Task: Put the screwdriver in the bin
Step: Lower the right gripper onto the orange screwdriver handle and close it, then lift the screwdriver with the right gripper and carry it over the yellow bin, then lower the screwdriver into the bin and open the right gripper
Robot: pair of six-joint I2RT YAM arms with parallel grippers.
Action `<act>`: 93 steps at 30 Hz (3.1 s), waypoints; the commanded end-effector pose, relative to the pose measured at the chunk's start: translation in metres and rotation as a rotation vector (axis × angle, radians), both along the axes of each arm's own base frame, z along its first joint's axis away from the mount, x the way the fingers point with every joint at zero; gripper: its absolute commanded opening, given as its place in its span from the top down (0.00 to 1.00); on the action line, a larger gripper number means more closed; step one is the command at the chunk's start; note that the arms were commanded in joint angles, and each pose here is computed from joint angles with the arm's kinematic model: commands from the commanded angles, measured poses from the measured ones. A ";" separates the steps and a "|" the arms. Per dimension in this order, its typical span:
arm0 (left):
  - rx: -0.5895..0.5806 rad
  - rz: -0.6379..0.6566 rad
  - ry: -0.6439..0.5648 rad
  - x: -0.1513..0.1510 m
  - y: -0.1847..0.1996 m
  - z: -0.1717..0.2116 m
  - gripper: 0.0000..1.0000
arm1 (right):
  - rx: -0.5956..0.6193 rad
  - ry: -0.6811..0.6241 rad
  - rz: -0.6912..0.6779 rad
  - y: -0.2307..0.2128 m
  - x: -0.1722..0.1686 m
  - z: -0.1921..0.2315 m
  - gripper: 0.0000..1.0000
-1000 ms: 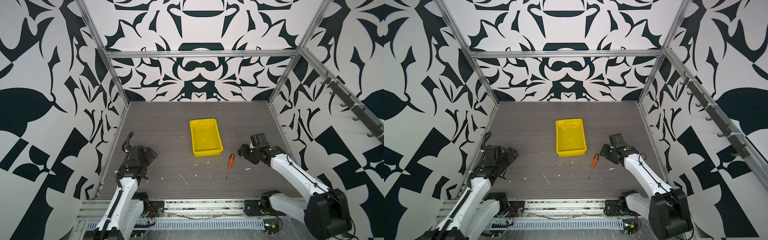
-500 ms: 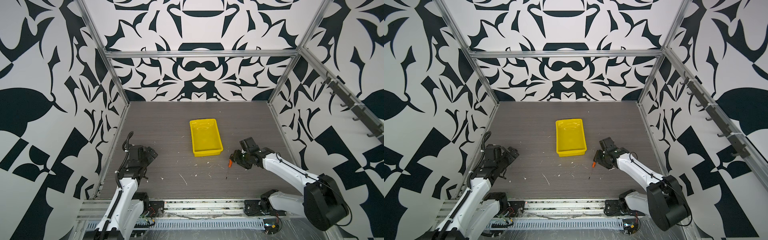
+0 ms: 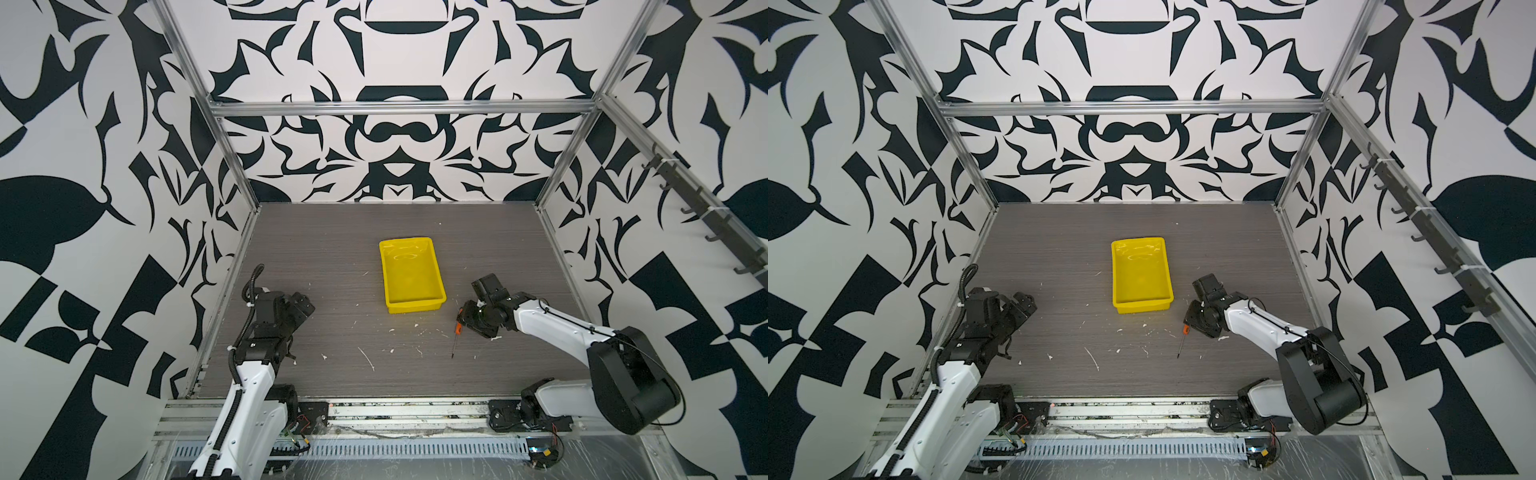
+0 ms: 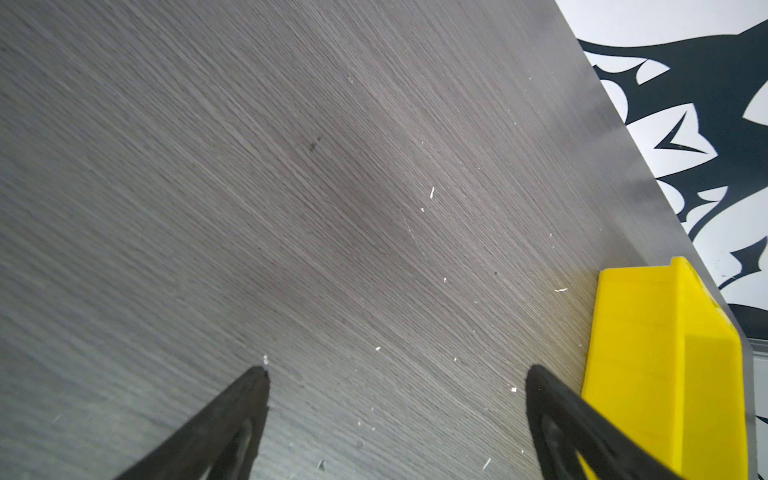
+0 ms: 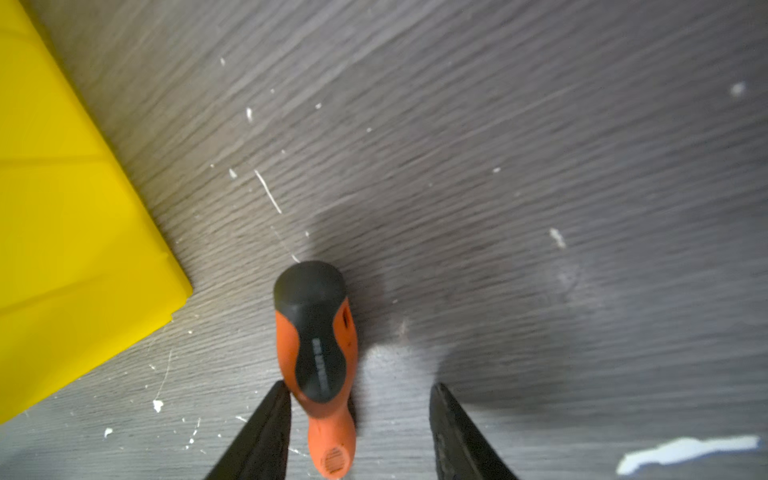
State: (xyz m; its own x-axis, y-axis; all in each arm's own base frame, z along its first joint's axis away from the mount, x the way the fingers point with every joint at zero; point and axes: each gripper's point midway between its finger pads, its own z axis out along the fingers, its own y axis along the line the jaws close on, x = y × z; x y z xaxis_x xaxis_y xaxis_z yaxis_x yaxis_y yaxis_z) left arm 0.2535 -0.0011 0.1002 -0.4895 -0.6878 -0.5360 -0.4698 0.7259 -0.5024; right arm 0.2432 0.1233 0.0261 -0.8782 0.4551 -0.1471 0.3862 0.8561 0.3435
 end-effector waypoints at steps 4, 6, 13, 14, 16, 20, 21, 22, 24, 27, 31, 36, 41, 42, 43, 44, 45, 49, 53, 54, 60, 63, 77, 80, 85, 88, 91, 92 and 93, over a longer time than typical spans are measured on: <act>-0.008 0.006 0.026 -0.008 0.000 -0.008 0.01 | -0.017 -0.008 -0.022 0.001 0.009 -0.002 0.56; -0.009 0.006 0.022 -0.008 0.000 -0.008 0.01 | -0.016 0.004 -0.022 0.002 0.009 -0.006 0.57; -0.012 0.007 0.028 -0.009 0.000 -0.009 0.01 | -0.016 -0.002 -0.012 0.006 0.017 -0.009 0.59; -0.011 0.007 0.026 -0.008 0.000 -0.009 0.01 | -0.017 -0.002 -0.011 0.007 0.019 -0.010 0.61; -0.011 0.010 0.027 -0.009 0.000 -0.009 0.01 | -0.016 0.008 -0.002 0.008 0.018 -0.012 0.66; -0.011 0.019 0.018 -0.010 0.001 -0.008 0.01 | -0.029 0.002 0.004 0.002 0.009 -0.009 0.77; -0.011 0.020 0.019 -0.010 0.002 -0.008 0.01 | -0.040 -0.008 0.003 -0.001 0.007 -0.007 0.80; -0.009 0.023 0.021 -0.010 0.002 -0.008 0.01 | -0.061 -0.023 0.006 -0.006 0.006 -0.003 0.82; -0.006 0.042 0.031 -0.012 0.005 -0.009 0.01 | -0.114 -0.060 0.023 -0.017 0.005 0.007 0.87; -0.001 0.053 0.029 -0.013 0.007 -0.009 0.01 | -0.201 -0.149 0.048 -0.031 0.012 0.029 0.92; -0.002 0.068 0.015 -0.012 0.009 -0.010 0.00 | -0.273 -0.264 0.075 -0.041 0.026 0.070 0.92; -0.020 0.077 0.039 -0.011 0.007 -0.015 0.00 | -0.279 -0.425 0.058 -0.037 0.056 0.121 0.96; -0.017 0.084 0.061 -0.012 0.009 -0.017 0.00 | -0.135 -0.508 0.050 0.002 0.104 0.154 0.97; -0.014 0.088 0.058 -0.012 0.009 -0.016 0.00 | -0.105 -0.502 0.054 0.010 0.111 0.155 0.97; -0.015 0.093 0.051 -0.013 0.010 -0.016 0.00 | -0.065 -0.506 0.057 0.022 0.122 0.161 0.96; -0.018 0.096 0.047 -0.013 0.010 -0.016 0.00 | -0.036 -0.510 0.062 0.033 0.130 0.165 0.97; -0.020 0.097 0.041 -0.013 0.010 -0.015 0.00 | -0.016 -0.515 0.070 0.042 0.137 0.166 0.96; -0.022 0.093 0.024 -0.013 0.009 -0.014 0.00 | 0.006 -0.514 0.113 0.083 0.166 0.162 0.96; -0.013 0.103 0.016 -0.015 0.012 -0.011 0.00 | 0.020 -0.463 0.167 0.127 0.186 0.141 0.97; -0.010 0.112 0.015 -0.015 0.013 -0.012 0.00 | 0.021 -0.454 0.176 0.134 0.189 0.137 0.97; -0.008 0.112 0.011 -0.013 0.013 -0.012 0.00 | 0.052 -0.384 0.195 0.164 0.203 0.104 0.97; -0.003 0.120 0.027 -0.013 0.015 -0.014 0.00 | 0.051 -0.355 0.199 0.170 0.205 0.090 0.96; 0.005 0.128 0.040 -0.012 0.017 -0.015 0.00 | 0.005 -0.301 0.239 0.173 0.210 0.066 0.89; 0.002 0.128 0.029 -0.013 0.016 -0.014 0.00 | 0.005 -0.295 0.241 0.174 0.210 0.066 0.80; 0.002 0.133 0.029 -0.014 0.017 -0.014 0.00 | 0.002 -0.312 0.245 0.173 0.212 0.082 0.71; 0.000 0.133 0.027 -0.014 0.017 -0.013 0.00 | 0.000 -0.329 0.248 0.172 0.211 0.095 0.66; -0.001 0.135 0.027 -0.015 0.017 -0.013 0.00 | 0.005 -0.339 0.250 0.170 0.209 0.101 0.57; -0.001 0.134 0.028 -0.016 0.017 -0.014 0.00 | 0.005 -0.342 0.254 0.170 0.208 0.104 0.57; -0.002 0.135 0.025 -0.016 0.017 -0.013 0.00 | 0.005 -0.344 0.257 0.169 0.207 0.106 0.57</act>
State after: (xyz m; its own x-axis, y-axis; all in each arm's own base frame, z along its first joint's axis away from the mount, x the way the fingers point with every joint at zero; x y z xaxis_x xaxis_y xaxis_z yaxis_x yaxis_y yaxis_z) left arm 0.2417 0.0128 0.0880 -0.4192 -0.7382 -0.5285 -0.5550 0.6691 -0.4942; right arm 0.4465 0.2927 0.0893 -0.8919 0.2250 -0.3923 0.0606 0.9190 0.3895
